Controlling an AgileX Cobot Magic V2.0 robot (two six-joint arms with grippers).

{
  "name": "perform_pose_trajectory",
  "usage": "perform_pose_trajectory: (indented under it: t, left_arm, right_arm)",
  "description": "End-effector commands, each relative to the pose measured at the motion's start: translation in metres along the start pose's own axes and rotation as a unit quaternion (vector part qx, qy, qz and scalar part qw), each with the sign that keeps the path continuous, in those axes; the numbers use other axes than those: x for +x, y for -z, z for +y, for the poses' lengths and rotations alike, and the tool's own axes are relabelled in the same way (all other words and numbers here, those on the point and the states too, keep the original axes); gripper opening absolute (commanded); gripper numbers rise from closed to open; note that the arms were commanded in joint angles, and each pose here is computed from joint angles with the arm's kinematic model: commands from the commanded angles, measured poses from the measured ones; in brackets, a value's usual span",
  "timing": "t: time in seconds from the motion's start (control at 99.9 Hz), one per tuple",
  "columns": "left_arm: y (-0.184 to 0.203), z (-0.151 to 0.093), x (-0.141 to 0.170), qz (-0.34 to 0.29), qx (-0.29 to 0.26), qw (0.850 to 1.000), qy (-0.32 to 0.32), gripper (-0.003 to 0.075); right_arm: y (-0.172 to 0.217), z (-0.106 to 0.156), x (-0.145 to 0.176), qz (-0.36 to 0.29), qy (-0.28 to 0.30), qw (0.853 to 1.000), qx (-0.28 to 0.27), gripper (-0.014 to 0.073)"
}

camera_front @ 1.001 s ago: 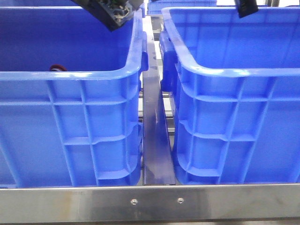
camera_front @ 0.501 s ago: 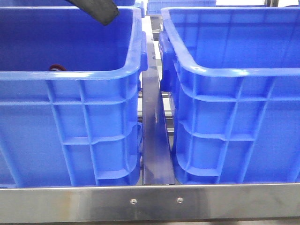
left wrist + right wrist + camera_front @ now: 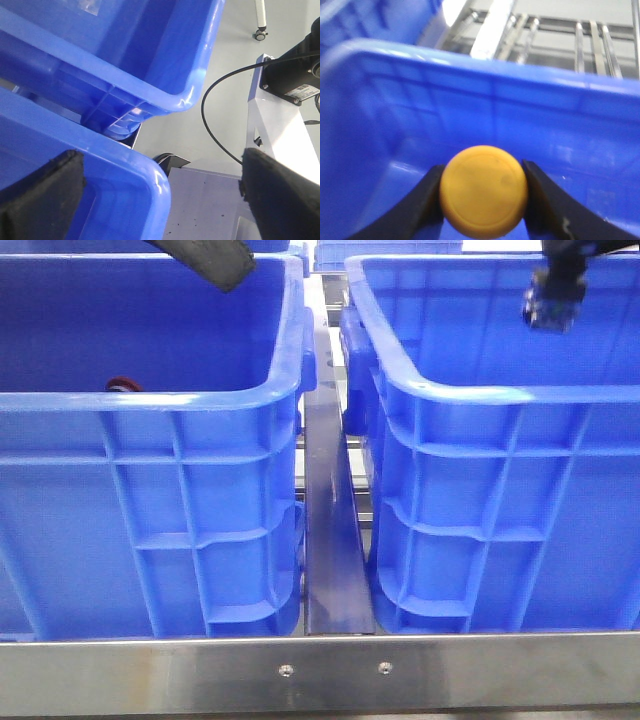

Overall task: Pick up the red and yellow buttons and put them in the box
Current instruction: 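Lower the yellow button into the empty crate with the right gripper and release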

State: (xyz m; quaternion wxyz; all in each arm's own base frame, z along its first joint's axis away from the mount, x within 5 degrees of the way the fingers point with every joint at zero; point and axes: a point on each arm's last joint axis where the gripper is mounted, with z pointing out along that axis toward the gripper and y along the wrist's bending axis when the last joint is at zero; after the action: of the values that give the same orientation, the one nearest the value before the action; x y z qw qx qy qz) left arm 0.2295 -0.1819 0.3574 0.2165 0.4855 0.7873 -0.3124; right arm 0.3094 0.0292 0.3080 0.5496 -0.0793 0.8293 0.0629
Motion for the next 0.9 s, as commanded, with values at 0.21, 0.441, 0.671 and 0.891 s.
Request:
perform_pose_trajectory:
  t: [0.21,0.441,0.671,0.891]
  left_arm:
    - [0.014,-0.013,-0.013,-0.051,0.005,0.999,-0.007,0.0599]
    - [0.014,-0.012,-0.014,-0.059,-0.002,0.998,-0.006,0.0599]
    - [0.014,-0.012,-0.014,-0.059,-0.002,0.998,-0.006,0.0599]
    - [0.014,-0.011,-0.015,-0.059,-0.002,0.998,-0.006,0.0599]
  right_arm:
    - [-0.047,-0.013,-0.011,0.001,-0.003,1.0,0.031,0.0106]
    - [-0.088,-0.021,0.0,0.026,-0.006,0.999,0.04,0.0106]
    - [-0.103,-0.022,0.012,0.047,-0.008,0.998,0.039,0.0108]
    - [-0.103,-0.021,0.013,0.05,-0.009,0.998,0.031,0.0375]
